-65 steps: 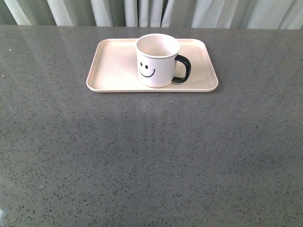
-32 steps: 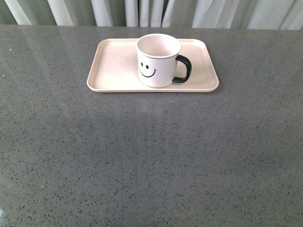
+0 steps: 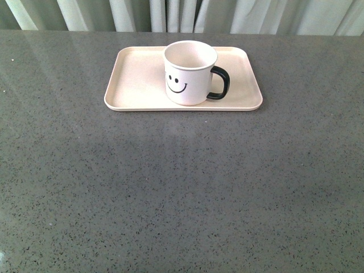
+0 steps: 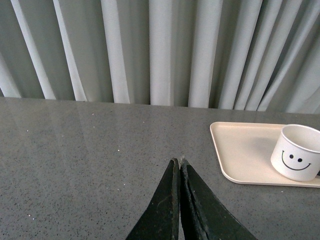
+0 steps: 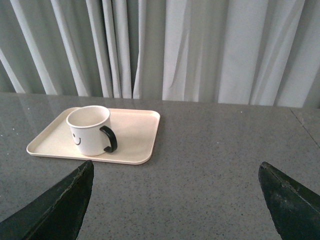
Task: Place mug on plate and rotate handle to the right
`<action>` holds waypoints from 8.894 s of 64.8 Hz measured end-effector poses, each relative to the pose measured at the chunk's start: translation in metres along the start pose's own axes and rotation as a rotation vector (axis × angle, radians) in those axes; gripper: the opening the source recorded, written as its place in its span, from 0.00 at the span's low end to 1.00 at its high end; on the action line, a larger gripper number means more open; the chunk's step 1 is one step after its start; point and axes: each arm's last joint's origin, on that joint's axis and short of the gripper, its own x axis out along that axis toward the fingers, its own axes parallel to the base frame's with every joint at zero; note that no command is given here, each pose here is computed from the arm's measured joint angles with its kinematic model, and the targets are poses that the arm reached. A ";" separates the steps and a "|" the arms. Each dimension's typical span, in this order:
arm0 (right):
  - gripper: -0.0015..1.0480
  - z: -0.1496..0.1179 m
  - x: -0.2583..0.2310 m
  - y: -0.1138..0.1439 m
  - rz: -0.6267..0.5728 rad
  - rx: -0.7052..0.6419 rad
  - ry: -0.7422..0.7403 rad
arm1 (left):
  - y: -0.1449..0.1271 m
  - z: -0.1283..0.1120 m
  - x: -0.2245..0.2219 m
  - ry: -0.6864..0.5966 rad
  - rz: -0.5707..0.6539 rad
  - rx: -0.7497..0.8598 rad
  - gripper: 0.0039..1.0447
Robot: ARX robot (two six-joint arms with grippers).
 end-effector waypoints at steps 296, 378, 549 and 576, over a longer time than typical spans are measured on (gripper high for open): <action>0.02 0.008 0.409 0.109 0.354 -0.161 0.916 | 0.000 -0.004 -0.016 0.017 0.002 0.002 0.91; 0.02 -0.001 0.414 0.110 0.430 -0.282 0.920 | 0.000 -0.004 -0.016 0.017 0.002 0.002 0.91; 0.02 0.005 0.132 0.007 0.023 -0.010 0.029 | 0.000 -0.004 -0.016 0.017 0.002 0.002 0.91; 0.02 -0.011 0.078 0.000 -0.001 -0.010 0.039 | 0.000 -0.004 -0.016 0.017 0.002 0.002 0.91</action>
